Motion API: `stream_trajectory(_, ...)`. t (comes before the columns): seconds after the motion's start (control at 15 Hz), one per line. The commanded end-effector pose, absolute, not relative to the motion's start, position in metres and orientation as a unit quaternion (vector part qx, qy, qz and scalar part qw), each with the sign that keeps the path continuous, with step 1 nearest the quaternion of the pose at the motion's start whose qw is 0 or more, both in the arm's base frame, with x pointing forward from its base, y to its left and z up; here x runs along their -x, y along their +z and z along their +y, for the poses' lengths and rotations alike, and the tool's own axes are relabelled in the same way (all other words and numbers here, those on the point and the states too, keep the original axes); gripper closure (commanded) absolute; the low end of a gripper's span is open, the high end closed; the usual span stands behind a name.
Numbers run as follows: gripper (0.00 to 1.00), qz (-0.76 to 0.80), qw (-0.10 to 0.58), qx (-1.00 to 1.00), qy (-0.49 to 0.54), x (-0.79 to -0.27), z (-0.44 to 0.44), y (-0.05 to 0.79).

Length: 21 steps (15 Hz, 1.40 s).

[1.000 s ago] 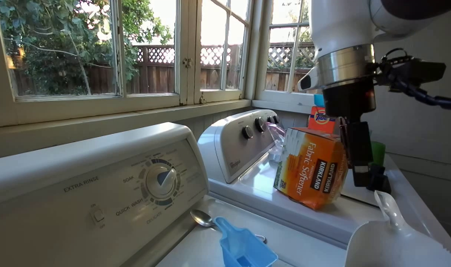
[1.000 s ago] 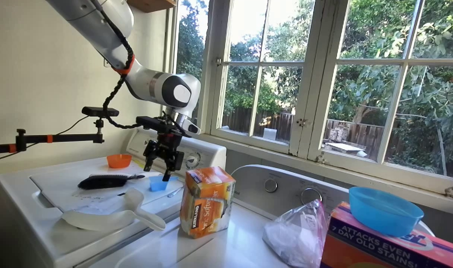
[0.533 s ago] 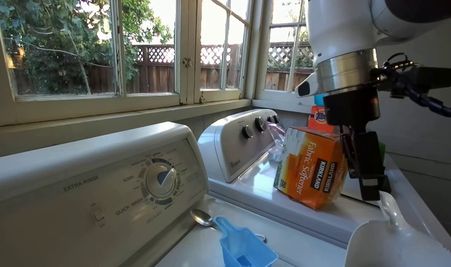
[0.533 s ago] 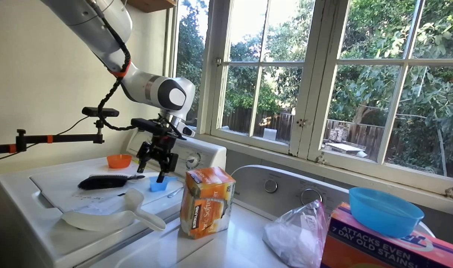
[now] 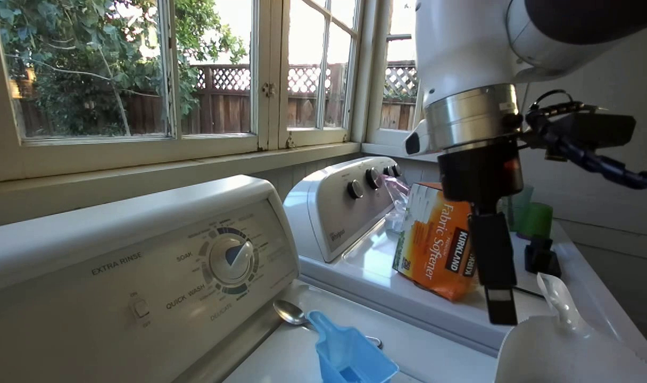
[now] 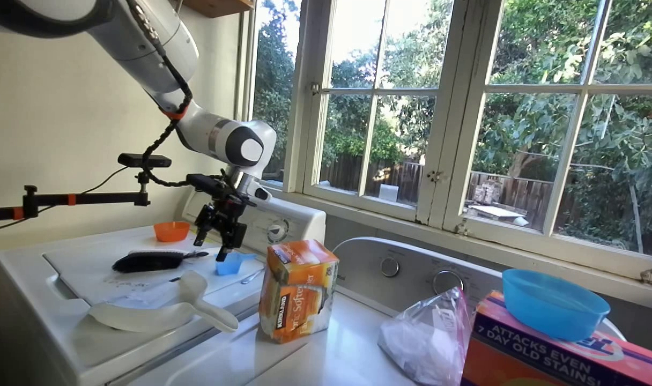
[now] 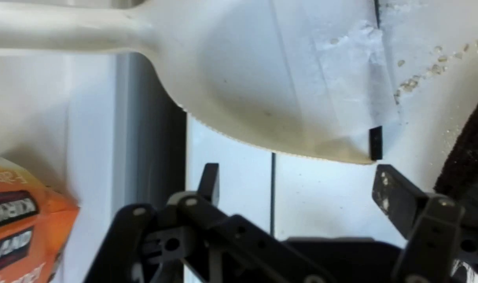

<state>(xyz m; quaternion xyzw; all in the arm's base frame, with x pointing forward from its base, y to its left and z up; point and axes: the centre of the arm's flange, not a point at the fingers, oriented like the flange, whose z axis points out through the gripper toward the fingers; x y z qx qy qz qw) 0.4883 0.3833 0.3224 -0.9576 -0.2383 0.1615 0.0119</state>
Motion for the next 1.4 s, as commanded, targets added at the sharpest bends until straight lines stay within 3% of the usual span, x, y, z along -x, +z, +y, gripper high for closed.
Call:
stream_trajectory(0.0, 0.00, -0.204, 0.050, 0.962, 0.174, -0.497, 0.421, 0.293)
stream_trajectory(0.47, 0.00, -0.220, 0.049, 0.959, 0.170, -0.492, 0.425, 0.286)
stream_trajectory(0.6, 0.00, -0.159, 0.097, 0.967, 0.176, -0.500, 0.432, 0.289)
stream_trajectory(1.33, 0.00, 0.038, 0.187, 0.954, 0.230, -0.544, 0.513, 0.267)
